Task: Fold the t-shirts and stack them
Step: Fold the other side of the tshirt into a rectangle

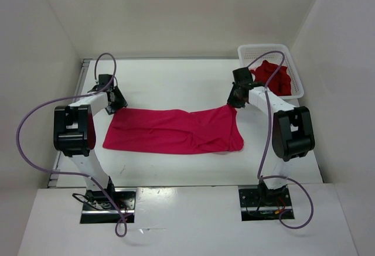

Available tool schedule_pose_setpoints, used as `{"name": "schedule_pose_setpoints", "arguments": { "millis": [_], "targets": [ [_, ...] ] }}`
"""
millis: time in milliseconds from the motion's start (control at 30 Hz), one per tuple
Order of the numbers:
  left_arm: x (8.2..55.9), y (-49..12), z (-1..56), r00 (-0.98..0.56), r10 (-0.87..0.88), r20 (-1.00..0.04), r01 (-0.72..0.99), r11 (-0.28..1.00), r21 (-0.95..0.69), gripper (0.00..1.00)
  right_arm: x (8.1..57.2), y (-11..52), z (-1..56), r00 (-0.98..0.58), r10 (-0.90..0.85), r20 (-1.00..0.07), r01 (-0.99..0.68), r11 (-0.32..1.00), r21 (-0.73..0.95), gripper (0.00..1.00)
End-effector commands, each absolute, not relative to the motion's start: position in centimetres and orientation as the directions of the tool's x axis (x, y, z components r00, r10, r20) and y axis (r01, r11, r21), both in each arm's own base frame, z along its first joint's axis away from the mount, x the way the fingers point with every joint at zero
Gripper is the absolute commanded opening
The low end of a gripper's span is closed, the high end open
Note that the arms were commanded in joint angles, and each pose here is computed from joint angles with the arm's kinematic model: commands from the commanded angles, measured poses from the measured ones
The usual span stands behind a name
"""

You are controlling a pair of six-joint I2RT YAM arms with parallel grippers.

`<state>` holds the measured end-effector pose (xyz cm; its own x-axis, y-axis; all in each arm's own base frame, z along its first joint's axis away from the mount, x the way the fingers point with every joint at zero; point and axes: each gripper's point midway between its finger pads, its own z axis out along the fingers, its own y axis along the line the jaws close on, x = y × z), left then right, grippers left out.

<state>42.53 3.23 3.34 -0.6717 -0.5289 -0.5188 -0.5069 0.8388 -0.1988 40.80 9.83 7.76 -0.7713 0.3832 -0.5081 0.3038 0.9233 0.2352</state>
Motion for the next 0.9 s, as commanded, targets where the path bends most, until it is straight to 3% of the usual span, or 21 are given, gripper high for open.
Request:
{"name": "schedule_pose_setpoints", "arguments": {
  "millis": [0,167,233,333,800,833,867],
  "targets": [
    [43.5,4.1,3.1,-0.668,-0.498,-0.553,-0.499,0.851,-0.164,0.59,41.8,9.3,7.9,-0.752,0.377,-0.541,0.318,0.926,0.203,0.23],
    [43.5,4.1,2.2,-0.672,-0.499,-0.547,-0.501,0.851,-0.161,0.40,41.2,9.0,7.7,-0.748,0.385,-0.541,0.330,0.923,0.200,0.06],
    [43.4,4.3,1.7,-0.682,-0.490,-0.544,-0.500,0.854,-0.142,0.22,40.9,9.0,7.3,-0.750,0.393,-0.532,0.340,0.919,0.200,0.05],
    [43.5,5.0,1.3,-0.691,-0.475,-0.545,-0.497,0.860,-0.118,0.08,40.0,8.0,6.4,-0.760,0.395,-0.517,0.365,0.916,0.164,0.03],
    [41.6,10.1,2.0,-0.582,-0.627,-0.518,-0.637,0.747,-0.188,0.04,38.5,6.4,4.5,-0.766,0.437,-0.471,0.419,0.896,0.150,0.01],
    [41.3,10.0,2.0,-0.583,-0.627,-0.517,-0.638,0.747,-0.188,0.05,38.2,6.5,4.2,-0.773,0.437,-0.460,0.417,0.896,0.151,0.01],
    [41.4,10.0,2.4,-0.578,-0.626,-0.523,-0.636,0.747,-0.192,0.13,38.1,6.6,3.8,-0.780,0.436,-0.448,0.415,0.897,0.152,0.01]
  ]
}}
